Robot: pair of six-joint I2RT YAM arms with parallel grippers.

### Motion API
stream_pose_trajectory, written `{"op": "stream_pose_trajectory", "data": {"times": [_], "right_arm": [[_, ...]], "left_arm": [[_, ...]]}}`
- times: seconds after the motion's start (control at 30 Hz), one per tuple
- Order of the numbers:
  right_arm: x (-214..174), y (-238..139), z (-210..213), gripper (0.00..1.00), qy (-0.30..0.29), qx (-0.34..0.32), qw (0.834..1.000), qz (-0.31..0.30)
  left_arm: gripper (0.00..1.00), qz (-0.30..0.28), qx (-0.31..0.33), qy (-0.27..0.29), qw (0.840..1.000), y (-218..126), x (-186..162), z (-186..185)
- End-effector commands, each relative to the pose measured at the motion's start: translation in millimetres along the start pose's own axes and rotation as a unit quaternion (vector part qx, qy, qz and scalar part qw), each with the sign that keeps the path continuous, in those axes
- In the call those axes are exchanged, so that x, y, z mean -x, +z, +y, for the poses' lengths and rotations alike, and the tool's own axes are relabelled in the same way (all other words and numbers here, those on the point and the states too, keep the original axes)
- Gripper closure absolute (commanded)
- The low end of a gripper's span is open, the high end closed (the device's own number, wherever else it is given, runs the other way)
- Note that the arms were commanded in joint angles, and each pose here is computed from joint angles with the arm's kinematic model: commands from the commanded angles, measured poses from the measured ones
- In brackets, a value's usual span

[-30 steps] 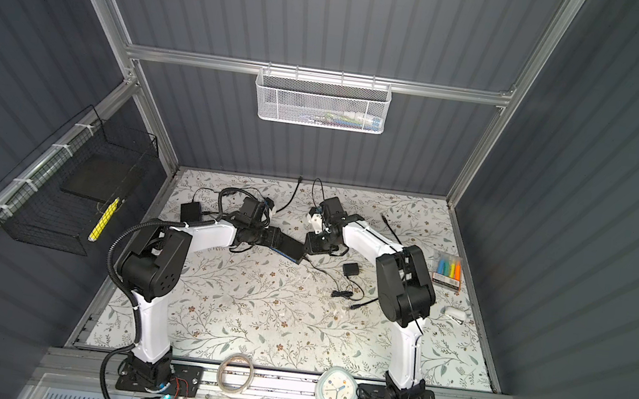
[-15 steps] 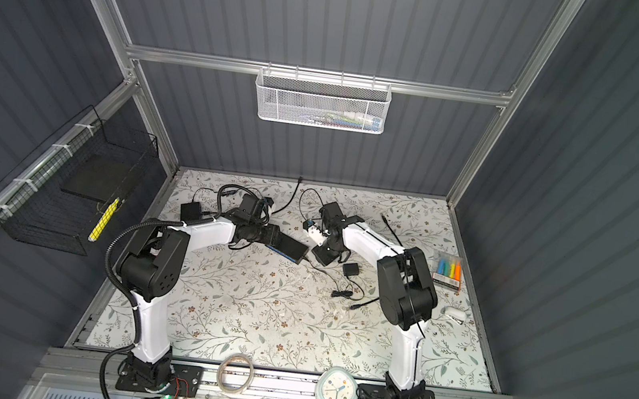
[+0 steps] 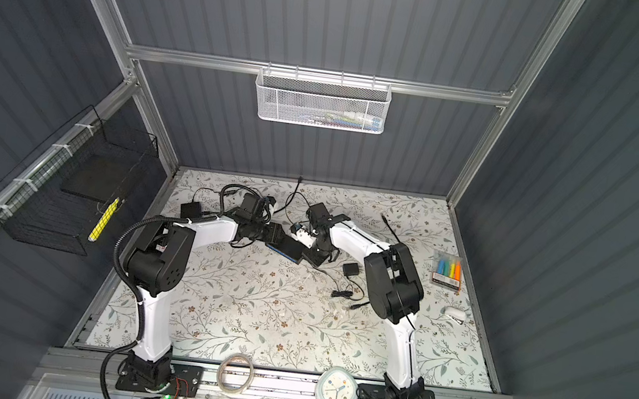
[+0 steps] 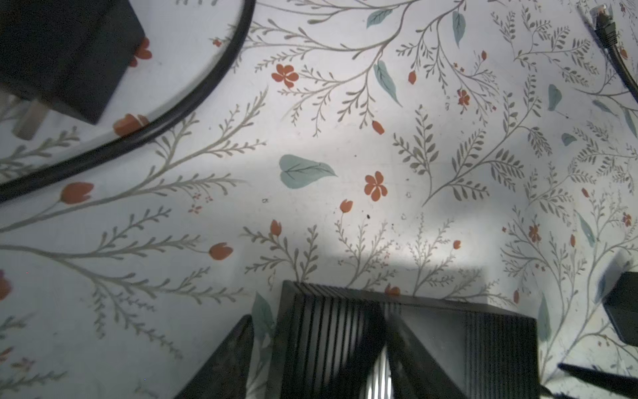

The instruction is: Insert the plug into the switch port

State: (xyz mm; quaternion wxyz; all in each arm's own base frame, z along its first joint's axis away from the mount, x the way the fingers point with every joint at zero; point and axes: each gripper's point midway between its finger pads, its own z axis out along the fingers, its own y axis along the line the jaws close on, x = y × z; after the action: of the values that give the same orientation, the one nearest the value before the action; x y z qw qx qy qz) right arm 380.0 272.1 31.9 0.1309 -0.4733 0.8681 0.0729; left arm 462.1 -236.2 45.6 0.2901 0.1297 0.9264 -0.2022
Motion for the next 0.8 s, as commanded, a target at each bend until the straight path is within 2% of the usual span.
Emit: {"op": "stream_pose_trajectory", "data": {"times": [0.0,0.33,0.57,0.77], "right_arm": [[-6.4,4.3,3.3,0.82,-0.004,0.006,1.0,0.022],[-7.3,5.4,10.0,0.84,0.001,0.01,1.0,0.02],[-2.4,0.5,16.8,0.77,0.002,0.018,1.0,0.009],[-1.9,3.6,21.9,0.77,0.003,0.022,1.0,0.012]], "left_arm": [[0.39,0.024,-0.005,0.001,1.0,10.1,-13.0,3.1],[0.39,0.025,-0.009,-0.002,1.0,13.4,-14.5,3.1],[0.39,0.027,-0.013,-0.003,1.0,16.0,-16.0,2.7],[0.39,0.027,-0.017,-0.004,0.999,17.0,-15.9,1.6]]}}
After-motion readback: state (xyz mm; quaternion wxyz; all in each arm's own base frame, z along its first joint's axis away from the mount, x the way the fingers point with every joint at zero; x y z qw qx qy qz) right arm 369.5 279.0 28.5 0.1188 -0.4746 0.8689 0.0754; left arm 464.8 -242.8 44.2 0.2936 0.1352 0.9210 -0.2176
